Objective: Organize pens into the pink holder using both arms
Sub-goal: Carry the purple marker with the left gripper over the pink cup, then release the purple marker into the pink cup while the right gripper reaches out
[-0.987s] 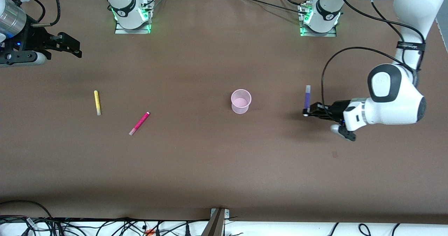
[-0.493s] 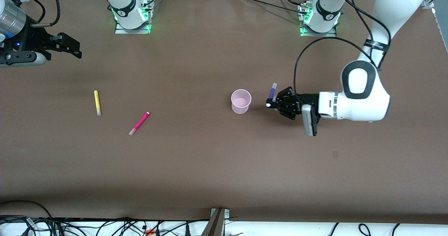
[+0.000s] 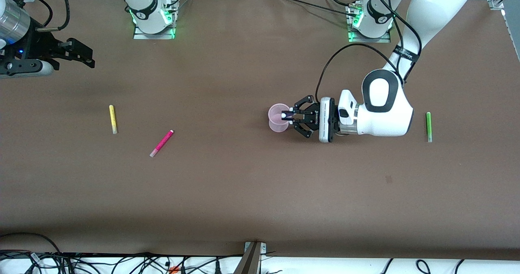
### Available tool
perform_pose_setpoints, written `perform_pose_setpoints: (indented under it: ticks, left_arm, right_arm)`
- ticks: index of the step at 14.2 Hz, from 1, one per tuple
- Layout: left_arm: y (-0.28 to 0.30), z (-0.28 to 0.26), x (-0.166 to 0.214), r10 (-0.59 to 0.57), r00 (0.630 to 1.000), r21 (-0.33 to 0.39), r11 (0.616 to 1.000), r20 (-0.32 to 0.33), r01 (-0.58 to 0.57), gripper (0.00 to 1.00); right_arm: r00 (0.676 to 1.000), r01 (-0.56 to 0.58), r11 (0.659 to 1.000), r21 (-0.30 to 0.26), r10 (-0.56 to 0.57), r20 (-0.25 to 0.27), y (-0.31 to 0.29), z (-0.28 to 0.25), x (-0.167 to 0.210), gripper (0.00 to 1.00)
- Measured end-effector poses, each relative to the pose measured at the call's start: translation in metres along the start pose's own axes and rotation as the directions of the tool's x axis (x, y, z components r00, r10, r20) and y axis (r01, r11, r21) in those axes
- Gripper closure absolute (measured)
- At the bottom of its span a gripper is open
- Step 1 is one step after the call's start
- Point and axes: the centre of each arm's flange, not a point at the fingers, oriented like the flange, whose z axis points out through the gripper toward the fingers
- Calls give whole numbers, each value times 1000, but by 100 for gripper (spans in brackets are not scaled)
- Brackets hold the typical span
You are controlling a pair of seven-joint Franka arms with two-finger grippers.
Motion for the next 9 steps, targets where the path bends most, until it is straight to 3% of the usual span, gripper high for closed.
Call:
perform_pose_setpoints:
  ticks: [6, 9]
  left_arm:
    - [17, 58, -10, 54, 996, 39, 998, 68, -56, 81]
    - [18, 63, -18, 59, 995, 48, 997, 83, -63, 81]
  right_arm:
    - [1000, 0, 1000, 0, 0, -1, 0, 0, 0, 0]
    - [1000, 0, 1000, 0, 0, -1, 0, 0, 0, 0]
